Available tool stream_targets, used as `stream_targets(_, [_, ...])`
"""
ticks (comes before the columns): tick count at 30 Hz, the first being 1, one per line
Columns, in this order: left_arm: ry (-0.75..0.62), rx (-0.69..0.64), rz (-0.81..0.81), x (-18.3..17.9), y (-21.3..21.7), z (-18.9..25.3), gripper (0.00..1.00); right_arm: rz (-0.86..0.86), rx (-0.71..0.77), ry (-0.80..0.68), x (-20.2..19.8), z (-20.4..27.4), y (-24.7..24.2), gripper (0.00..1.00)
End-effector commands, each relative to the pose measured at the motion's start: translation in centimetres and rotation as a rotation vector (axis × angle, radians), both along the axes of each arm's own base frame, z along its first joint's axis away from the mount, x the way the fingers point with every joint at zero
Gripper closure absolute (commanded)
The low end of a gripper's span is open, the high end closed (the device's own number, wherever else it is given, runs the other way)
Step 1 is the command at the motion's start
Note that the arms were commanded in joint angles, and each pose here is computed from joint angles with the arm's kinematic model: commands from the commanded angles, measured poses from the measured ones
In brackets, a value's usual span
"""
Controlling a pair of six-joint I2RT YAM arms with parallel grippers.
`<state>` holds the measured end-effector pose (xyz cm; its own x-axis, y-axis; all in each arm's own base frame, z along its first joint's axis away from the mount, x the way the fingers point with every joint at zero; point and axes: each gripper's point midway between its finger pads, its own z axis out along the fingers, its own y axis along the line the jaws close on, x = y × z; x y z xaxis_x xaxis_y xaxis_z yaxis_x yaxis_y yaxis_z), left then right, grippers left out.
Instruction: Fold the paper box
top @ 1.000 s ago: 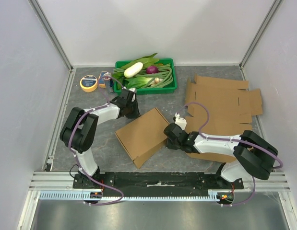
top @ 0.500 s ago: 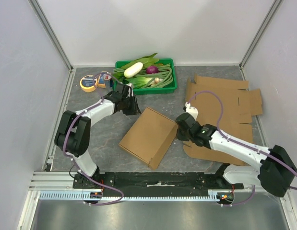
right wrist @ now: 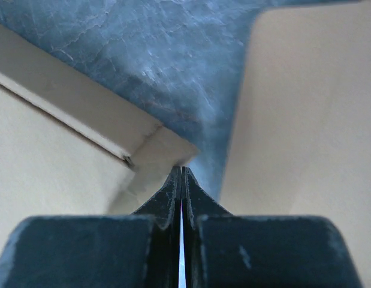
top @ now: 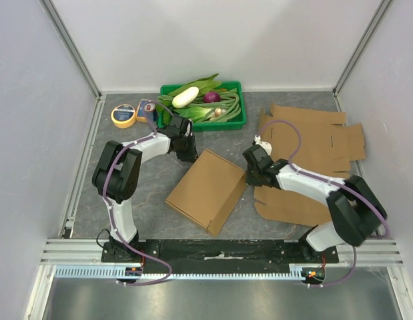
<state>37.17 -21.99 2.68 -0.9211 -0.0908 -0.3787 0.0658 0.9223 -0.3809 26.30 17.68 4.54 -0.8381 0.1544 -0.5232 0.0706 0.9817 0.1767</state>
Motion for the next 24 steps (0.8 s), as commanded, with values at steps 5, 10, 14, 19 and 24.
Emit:
stream_targets(5, [0.024,-0.124,-0.168,-2.1,-5.4,-0.1,0.78,0.136,0.139,-0.343,6.3,4.7,11.3,1.00])
stream_targets(10, [-0.033,-0.045,-0.118,-0.9,-3.2,2.0,0.73,0.083,0.033,-0.239,4.2,2.6,5.6,1.00])
stream_targets(14, [-0.117,0.012,0.010,0.2,1.8,5.3,0.62,0.085,-0.107,-0.137,0.9,2.5,-0.4,1.00])
stream_targets(19, [-0.145,0.049,0.081,-2.2,4.8,6.0,0.60,0.155,-0.040,-0.020,-4.8,1.7,0.1,1.00])
stream_targets(24, [-0.041,0.055,0.070,-6.7,5.4,1.8,0.66,0.155,0.211,0.111,-10.5,1.0,5.6,1.00])
